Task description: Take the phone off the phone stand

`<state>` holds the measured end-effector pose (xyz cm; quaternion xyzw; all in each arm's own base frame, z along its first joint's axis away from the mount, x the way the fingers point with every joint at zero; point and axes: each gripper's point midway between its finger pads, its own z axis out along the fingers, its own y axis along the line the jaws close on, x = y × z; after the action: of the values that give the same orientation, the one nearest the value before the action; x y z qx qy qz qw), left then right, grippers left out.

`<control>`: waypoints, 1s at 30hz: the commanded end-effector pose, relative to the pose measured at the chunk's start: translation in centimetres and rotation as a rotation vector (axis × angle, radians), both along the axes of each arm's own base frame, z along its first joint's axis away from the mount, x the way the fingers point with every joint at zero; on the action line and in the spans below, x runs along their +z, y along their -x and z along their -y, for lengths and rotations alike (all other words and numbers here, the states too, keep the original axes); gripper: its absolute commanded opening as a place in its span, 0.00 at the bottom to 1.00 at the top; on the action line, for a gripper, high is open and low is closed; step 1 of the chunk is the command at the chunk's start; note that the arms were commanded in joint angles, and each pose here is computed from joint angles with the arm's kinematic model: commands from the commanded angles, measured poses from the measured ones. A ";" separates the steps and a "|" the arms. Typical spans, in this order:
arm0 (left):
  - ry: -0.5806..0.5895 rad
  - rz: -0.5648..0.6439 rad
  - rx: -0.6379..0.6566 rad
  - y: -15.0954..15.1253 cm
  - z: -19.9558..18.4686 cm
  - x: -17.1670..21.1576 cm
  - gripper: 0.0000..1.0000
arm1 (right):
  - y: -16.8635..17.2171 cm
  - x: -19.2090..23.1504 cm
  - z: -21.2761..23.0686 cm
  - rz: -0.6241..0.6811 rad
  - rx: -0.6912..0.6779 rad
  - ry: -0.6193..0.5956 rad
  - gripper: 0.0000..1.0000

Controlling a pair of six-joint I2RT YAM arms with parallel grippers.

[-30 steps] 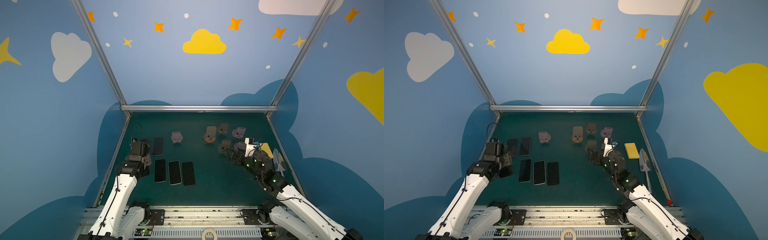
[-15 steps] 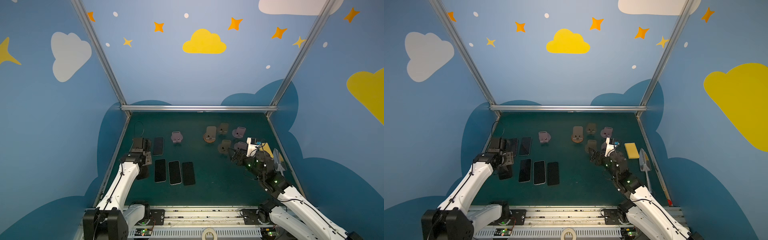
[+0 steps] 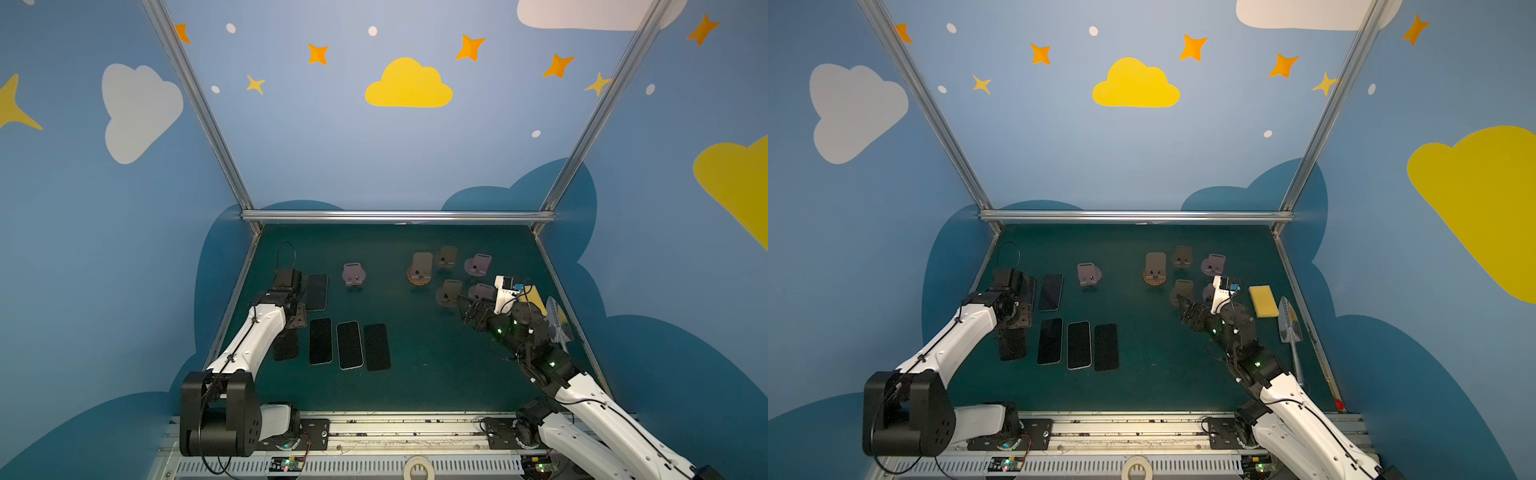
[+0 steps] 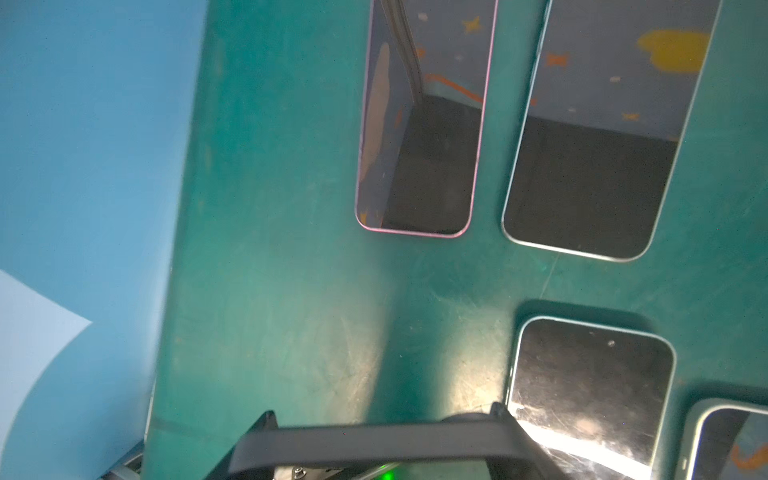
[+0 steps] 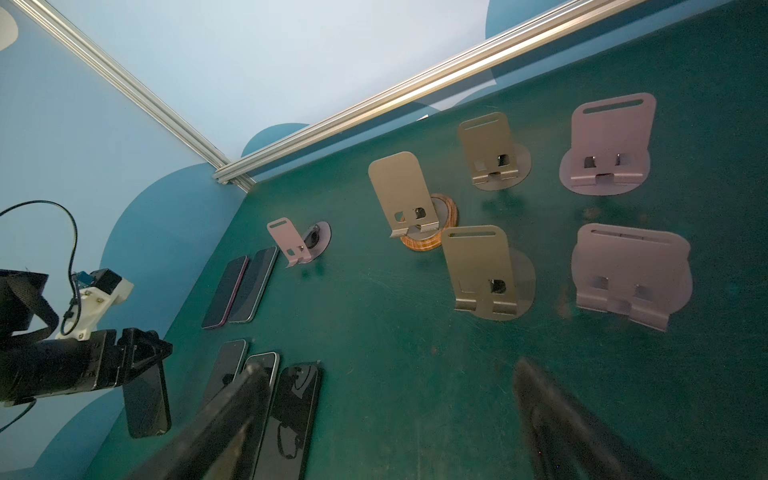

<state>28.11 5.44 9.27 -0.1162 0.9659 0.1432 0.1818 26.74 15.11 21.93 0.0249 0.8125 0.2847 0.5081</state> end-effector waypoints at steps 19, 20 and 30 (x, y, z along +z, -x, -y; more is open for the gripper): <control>0.121 -0.316 -0.011 -0.2 1.9 -5.9 0.66 | -0.3 -0.8 0.1 -0.016 -0.010 -0.004 0.92; 0.128 -0.326 -0.012 -0.2 2.0 -6.1 0.66 | -0.3 -0.9 0.2 -0.018 -0.011 -0.002 0.92; 0.128 -0.438 0.003 0.3 1.5 -8.1 0.67 | -0.4 -1.0 0.3 -0.020 -0.018 0.001 0.92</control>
<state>28.80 3.87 2.23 -0.0923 0.9901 0.1057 -0.0090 26.98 14.92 21.12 0.0305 0.8189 0.2783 0.5010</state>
